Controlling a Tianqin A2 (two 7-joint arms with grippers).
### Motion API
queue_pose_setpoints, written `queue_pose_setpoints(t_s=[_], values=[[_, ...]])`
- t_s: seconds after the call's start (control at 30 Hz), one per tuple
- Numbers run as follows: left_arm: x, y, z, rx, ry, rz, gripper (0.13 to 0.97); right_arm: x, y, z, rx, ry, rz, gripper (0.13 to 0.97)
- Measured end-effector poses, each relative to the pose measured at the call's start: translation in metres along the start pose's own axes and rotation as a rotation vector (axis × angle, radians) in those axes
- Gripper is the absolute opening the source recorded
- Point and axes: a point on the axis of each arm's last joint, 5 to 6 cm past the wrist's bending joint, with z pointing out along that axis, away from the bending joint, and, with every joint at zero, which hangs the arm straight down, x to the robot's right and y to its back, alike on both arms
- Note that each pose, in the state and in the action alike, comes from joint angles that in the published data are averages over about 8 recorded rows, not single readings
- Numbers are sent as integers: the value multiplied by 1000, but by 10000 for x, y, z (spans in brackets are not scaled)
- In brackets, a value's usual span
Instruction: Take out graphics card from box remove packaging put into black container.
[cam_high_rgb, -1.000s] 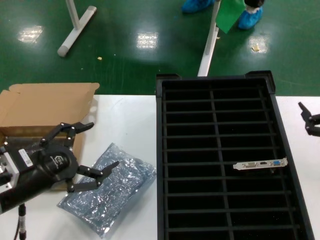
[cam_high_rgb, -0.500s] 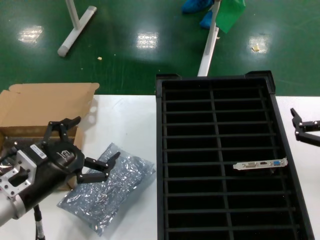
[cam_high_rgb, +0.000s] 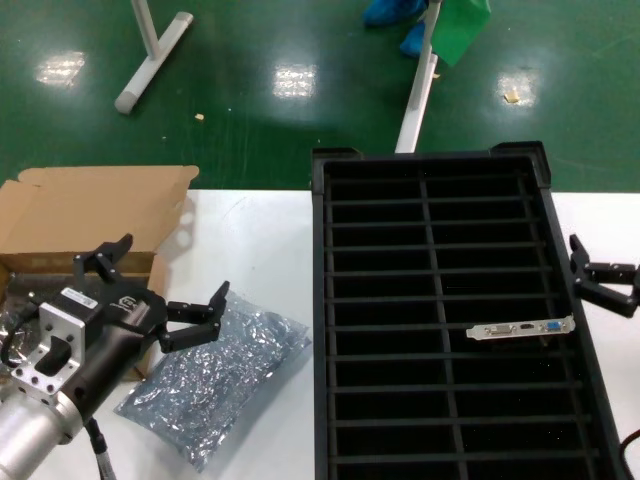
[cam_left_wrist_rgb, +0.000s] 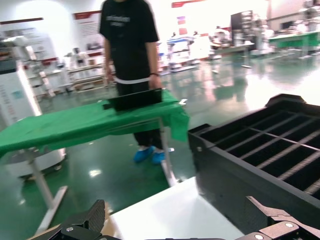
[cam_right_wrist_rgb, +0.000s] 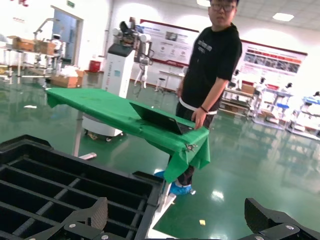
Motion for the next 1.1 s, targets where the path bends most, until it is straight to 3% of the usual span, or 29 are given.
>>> queue_pose_setpoints(t_s=[0.43, 0.57, 0.7, 1.1], values=[[299, 43, -4, -2, -207, -136, 966, -284, 216, -51, -48, 62, 135, 966], [362, 47, -11, -1, -255, -167, 966, -351, 262, -64, -61, 77, 165, 966], [384, 48, -15, -1, -273, -178, 966, -376, 279, -69, -66, 82, 176, 966], [387, 48, -15, -1, -275, -180, 966, -379, 281, -70, -67, 83, 177, 966]])
